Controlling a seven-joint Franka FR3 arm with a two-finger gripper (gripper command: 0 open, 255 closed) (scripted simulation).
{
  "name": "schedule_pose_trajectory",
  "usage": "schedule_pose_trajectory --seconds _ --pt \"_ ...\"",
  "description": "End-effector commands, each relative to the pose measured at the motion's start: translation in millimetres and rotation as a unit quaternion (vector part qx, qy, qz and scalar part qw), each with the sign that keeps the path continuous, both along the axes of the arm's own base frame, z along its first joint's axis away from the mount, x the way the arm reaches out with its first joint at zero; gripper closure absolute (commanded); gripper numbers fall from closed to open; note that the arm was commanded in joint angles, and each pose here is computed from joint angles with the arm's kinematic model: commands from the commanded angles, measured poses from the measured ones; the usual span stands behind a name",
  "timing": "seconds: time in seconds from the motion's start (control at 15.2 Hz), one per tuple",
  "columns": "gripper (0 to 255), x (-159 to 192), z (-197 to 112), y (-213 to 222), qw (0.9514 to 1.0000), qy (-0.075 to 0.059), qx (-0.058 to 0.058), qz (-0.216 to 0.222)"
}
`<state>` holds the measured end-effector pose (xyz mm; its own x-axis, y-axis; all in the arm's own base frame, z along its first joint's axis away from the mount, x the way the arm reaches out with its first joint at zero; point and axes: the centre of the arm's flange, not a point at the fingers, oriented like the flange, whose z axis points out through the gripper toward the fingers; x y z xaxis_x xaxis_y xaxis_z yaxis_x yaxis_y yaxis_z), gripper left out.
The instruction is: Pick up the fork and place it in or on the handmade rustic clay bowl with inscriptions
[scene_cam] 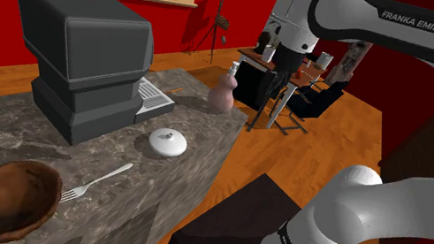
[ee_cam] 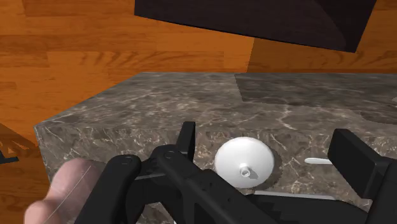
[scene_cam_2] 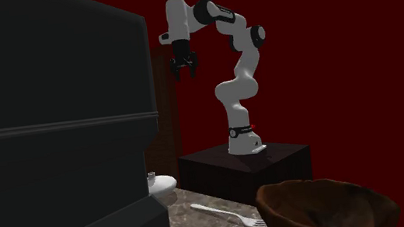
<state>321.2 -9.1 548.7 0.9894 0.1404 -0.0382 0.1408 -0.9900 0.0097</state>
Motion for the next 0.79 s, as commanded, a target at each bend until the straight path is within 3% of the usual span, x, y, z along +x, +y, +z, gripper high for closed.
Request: schedule_pose_trajectory --seconds 0.0,0.33,0.73 --pt "0 0.0 0.0 0.0 1.0000 0.000 0.000 0.000" --pt "0 44.7 -39.8 25.4 0.9972 -0.002 0.005 0.074" --pt "0 92.9 -87.0 64.6 0.9865 -0.005 0.010 0.163"
